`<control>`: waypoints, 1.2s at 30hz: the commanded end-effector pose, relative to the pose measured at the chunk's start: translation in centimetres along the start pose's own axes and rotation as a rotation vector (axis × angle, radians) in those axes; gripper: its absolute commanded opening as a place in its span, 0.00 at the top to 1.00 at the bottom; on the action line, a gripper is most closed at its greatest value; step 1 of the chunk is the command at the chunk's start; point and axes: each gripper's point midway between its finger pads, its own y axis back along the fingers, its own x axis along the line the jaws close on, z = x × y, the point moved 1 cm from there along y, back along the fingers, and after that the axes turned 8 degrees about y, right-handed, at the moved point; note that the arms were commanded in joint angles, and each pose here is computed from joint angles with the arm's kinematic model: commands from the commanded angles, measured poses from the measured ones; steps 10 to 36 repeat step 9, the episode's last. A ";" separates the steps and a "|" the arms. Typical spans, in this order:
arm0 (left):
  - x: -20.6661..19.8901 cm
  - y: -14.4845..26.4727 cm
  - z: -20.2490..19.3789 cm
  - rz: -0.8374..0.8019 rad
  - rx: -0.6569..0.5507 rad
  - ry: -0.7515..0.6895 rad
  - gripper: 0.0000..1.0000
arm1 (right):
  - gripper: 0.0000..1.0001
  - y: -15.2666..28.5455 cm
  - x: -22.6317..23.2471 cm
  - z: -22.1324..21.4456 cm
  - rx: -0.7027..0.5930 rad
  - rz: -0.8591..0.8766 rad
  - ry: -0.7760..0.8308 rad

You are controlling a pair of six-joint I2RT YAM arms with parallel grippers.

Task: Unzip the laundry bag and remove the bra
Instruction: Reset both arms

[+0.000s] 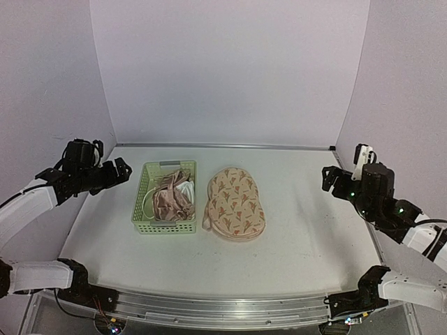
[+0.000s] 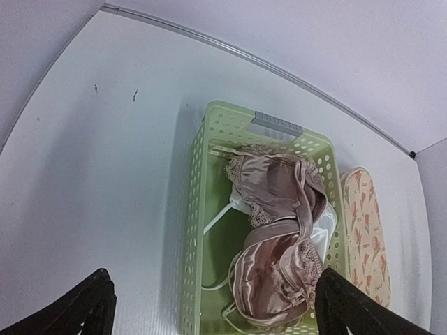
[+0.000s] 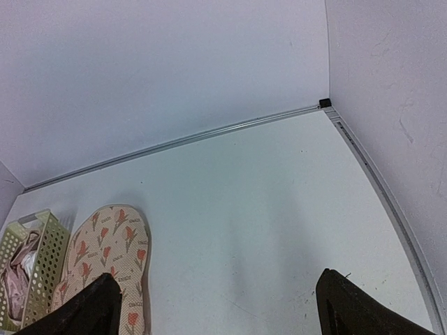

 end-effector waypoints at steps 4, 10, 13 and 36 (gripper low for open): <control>-0.3 1.9 0.6 -0.095 -0.121 0.051 0.00 | 0.02 1.1 -0.6 1.7 -0.061 -0.017 0.036; -0.4 2.2 0.7 -0.107 -0.134 0.052 0.00 | 0.02 1.4 -0.6 1.8 -0.070 -0.006 0.019; -0.4 2.2 0.7 -0.107 -0.134 0.052 0.00 | 0.02 1.4 -0.6 1.8 -0.070 -0.006 0.019; -0.4 2.2 0.7 -0.107 -0.134 0.052 0.00 | 0.02 1.4 -0.6 1.8 -0.070 -0.006 0.019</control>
